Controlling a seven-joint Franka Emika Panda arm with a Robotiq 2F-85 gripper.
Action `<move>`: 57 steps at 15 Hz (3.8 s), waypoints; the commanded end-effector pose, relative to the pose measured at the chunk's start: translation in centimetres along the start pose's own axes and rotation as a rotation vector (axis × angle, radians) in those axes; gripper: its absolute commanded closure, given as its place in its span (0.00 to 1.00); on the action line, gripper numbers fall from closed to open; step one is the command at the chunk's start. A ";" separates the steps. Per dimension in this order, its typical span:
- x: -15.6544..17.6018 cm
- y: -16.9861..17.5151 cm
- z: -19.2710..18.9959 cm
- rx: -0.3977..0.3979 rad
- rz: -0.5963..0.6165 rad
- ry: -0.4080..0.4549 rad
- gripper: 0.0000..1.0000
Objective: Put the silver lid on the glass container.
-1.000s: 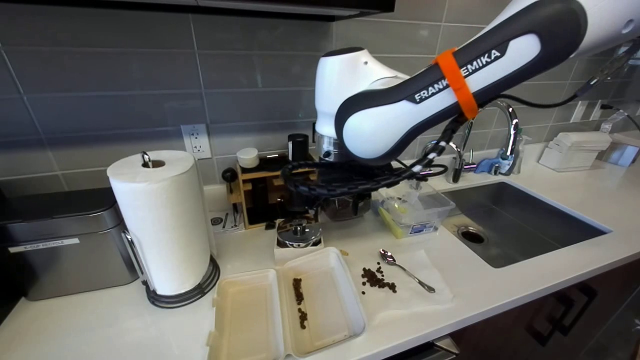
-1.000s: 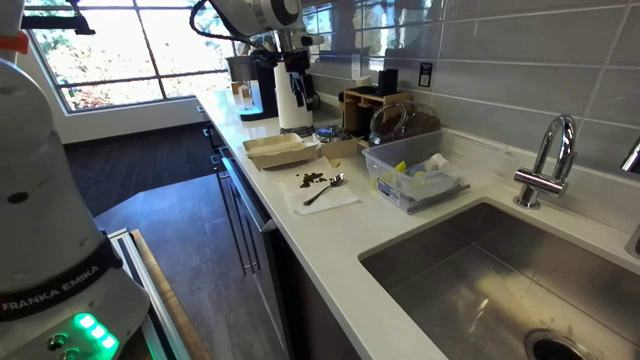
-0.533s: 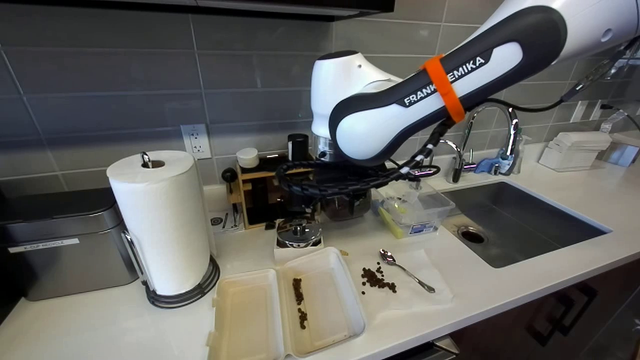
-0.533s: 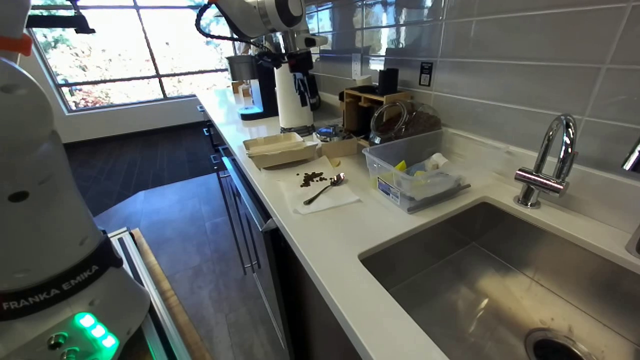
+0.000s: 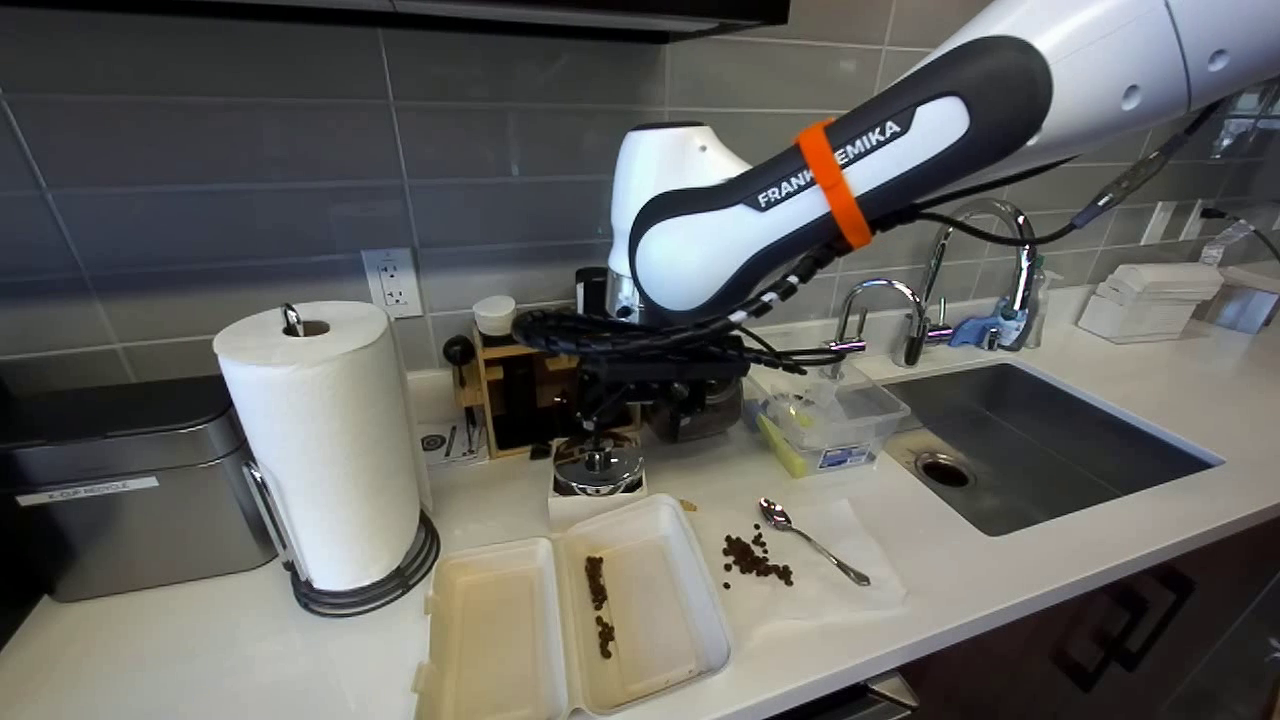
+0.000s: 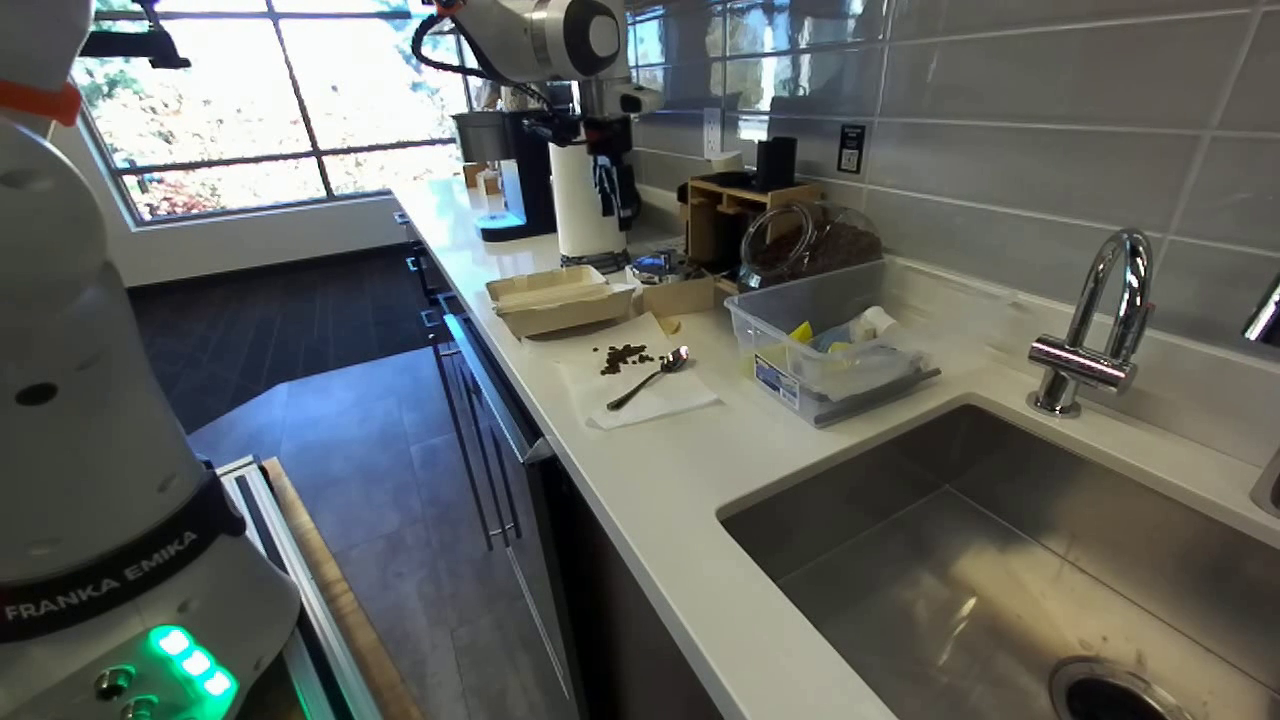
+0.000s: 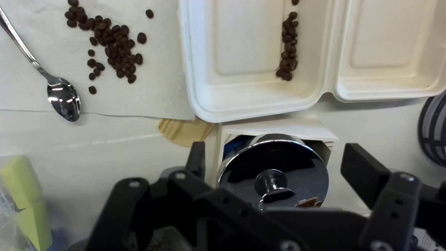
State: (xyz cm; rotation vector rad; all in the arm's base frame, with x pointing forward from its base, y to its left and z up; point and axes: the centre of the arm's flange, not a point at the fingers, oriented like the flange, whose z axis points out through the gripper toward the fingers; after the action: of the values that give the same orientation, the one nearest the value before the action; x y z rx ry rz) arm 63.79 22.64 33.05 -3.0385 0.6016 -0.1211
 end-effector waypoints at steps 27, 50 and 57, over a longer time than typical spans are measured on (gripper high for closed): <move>9.9 -3.6 8.6 0.016 -0.039 0.023 0.33; 7.0 -3.4 1.8 0.002 -0.045 0.094 0.79; 6.2 2.0 -3.2 0.037 -0.060 0.409 0.79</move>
State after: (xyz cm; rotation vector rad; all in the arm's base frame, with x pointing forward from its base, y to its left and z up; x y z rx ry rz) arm 73.35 20.93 36.04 -3.0300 0.4818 -0.6040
